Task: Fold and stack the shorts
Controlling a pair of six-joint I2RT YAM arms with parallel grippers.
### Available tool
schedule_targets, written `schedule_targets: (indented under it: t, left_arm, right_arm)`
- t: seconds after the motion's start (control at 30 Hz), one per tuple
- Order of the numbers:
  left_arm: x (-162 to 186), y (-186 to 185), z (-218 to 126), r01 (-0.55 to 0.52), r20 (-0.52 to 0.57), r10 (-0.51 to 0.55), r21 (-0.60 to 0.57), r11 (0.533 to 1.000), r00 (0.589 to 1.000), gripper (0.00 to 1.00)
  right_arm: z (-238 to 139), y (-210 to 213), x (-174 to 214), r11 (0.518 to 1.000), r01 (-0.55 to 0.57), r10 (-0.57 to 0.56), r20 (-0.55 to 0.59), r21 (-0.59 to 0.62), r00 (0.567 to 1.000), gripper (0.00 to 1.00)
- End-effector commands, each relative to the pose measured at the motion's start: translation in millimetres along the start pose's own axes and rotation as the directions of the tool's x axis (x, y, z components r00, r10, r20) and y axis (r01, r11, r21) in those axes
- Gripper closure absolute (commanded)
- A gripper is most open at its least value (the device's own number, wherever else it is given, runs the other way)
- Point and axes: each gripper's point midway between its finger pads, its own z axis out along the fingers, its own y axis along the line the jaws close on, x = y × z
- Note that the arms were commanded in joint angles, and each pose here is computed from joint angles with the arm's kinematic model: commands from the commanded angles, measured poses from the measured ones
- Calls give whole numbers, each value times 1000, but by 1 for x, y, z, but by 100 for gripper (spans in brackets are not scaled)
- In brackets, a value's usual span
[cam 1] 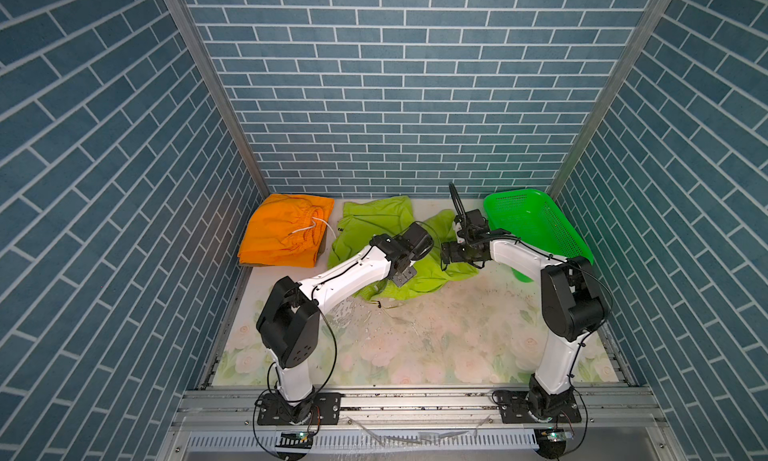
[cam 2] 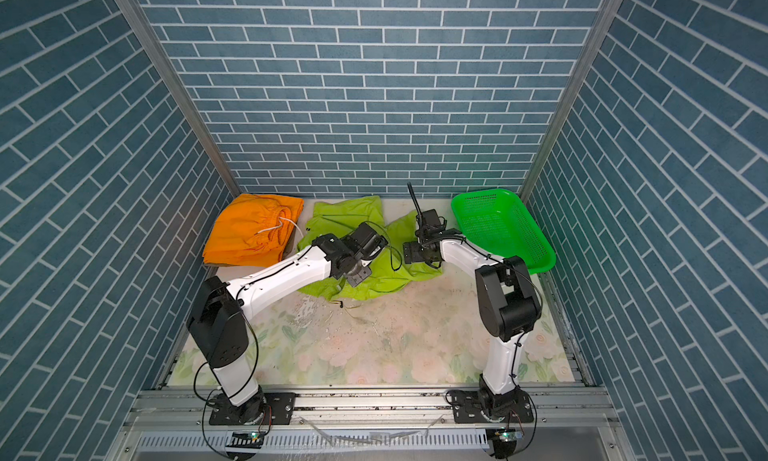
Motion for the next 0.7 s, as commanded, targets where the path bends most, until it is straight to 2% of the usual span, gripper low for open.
schedule_targets:
  t: [0.0,0.13,0.27,0.4,0.47,0.57,0.67]
  left_arm:
    - [2,-4,-5,62,31,-64,60,996,997,82]
    - [6,-13,1,73,12,-74,97,993,997,79]
    - [8,-21,7,86,2,-87,129,988,996,98]
    - [11,-13,4,90,-14,-89,96,991,996,100]
    - [13,2,0,118,-15,-118,43,992,993,100]
    - [24,45,-11,232,-2,-232,-45,972,973,100]
    - [43,100,-28,397,35,-396,-119,910,918,100]
  right_arm:
    - [9,-8,10,997,45,-42,-61,57,997,12]
    - [16,-13,17,996,58,-52,-84,73,995,24]
    - [18,-21,18,989,81,-70,-91,121,993,41]
    - [16,-34,15,976,100,-83,-91,196,992,68]
    - [12,-37,11,971,103,-87,-84,216,993,82]
    - [-4,-41,-6,972,77,-71,-35,222,997,97]
    - [-34,-48,-32,981,7,-16,45,196,999,100]
